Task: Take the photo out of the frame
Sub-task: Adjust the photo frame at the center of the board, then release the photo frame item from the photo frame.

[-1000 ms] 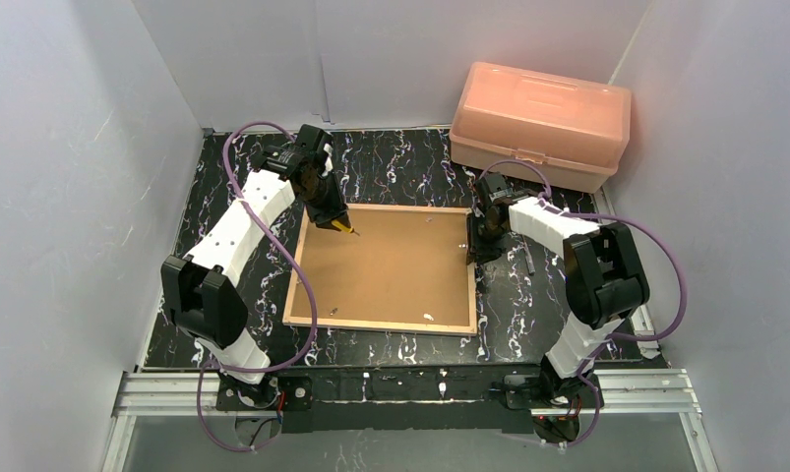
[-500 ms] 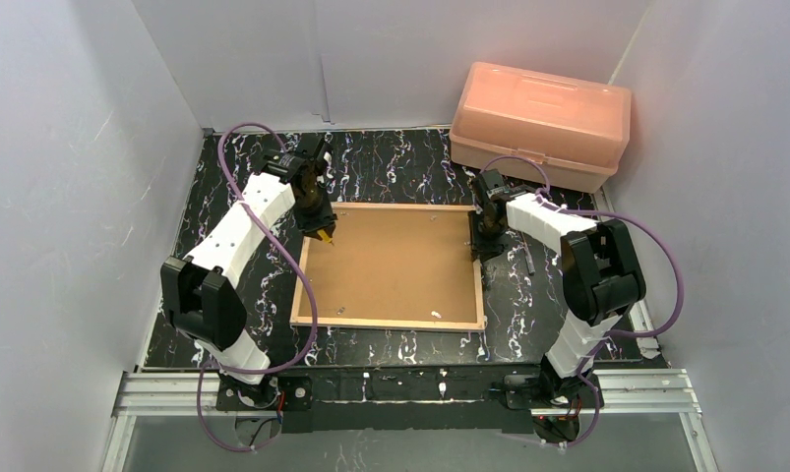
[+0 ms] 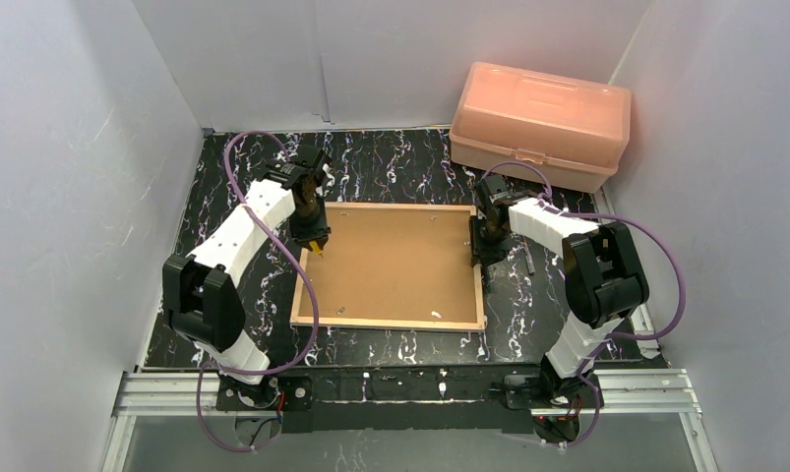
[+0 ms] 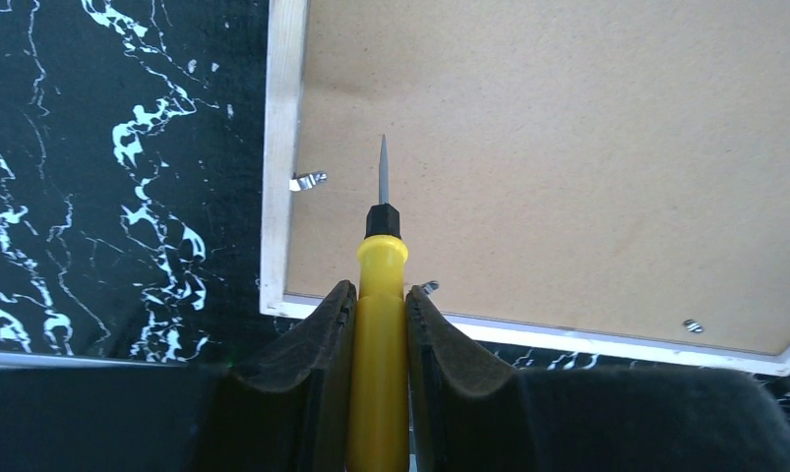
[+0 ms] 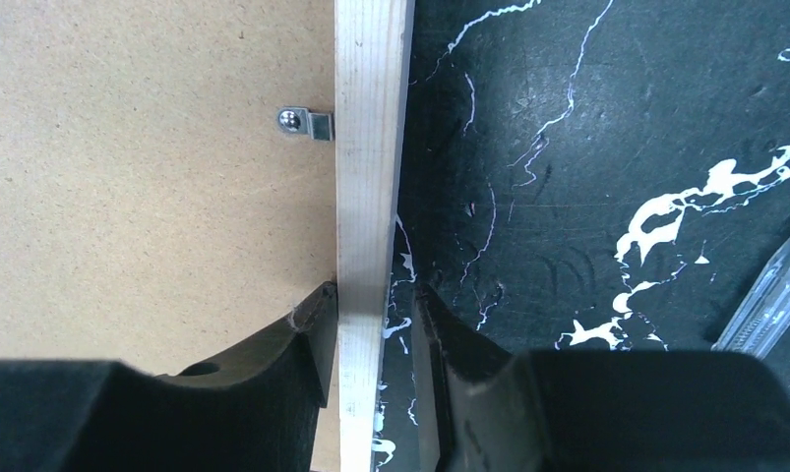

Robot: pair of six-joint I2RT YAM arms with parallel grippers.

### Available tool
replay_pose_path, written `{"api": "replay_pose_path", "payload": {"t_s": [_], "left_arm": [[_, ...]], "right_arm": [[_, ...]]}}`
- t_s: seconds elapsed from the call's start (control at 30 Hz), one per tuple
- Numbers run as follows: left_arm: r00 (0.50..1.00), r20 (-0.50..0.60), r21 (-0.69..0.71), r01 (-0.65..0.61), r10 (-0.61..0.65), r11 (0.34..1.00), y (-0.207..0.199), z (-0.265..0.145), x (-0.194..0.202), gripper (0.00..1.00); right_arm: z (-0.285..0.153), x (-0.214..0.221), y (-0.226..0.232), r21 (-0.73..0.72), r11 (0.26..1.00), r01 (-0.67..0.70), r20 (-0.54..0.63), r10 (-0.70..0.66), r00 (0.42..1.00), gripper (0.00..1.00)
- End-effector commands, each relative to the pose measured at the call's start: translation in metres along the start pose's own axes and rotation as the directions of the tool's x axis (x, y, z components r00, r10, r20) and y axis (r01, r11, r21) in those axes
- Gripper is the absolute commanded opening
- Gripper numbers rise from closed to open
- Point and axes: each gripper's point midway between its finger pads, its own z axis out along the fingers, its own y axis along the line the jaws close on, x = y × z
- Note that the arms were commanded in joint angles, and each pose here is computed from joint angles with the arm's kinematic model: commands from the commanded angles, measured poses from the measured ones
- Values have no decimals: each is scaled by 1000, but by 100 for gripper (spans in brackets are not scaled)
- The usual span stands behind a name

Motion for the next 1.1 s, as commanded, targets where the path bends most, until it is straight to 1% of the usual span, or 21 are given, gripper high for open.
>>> {"api": "replay_pose_path", "payload": {"t_s": [0.0,0.17,0.27,0.3,0.4,0.63,0.8,1.07], "left_arm": [[996,22,-54,-83,85,995,18,-5,1,0],[993,22,-120,-113,116,986,32,-2,1,0],[992,13,-141,-123,126,982,36,1,3,0],[991,9,-144,-128,130,981,36,2,3,0],[990,-12,-149,-139,138,979,38,6,7,0],[984,-59,-129,-172,166,977,37,13,18,0],[982,-94,-118,-175,165,977,36,18,24,0],[977,-127,-125,-190,174,974,39,22,31,0]], "right_arm": [[-3,-1,0,-9,1000,9,2,-9,1000,40],[-1,0,-1,-3,1000,10,-11,-10,1000,36],[-1,-1,-2,3,1000,10,-8,-10,1000,32],[0,-1,-2,5,1000,10,-11,-10,1000,31],[1,-2,-3,12,1000,11,-16,-10,1000,23],[1,-4,-3,18,1000,12,-17,-12,1000,13],[1,-5,-3,23,1000,12,-15,-11,1000,10],[0,-6,-3,21,1000,12,-12,-11,1000,9]]}}
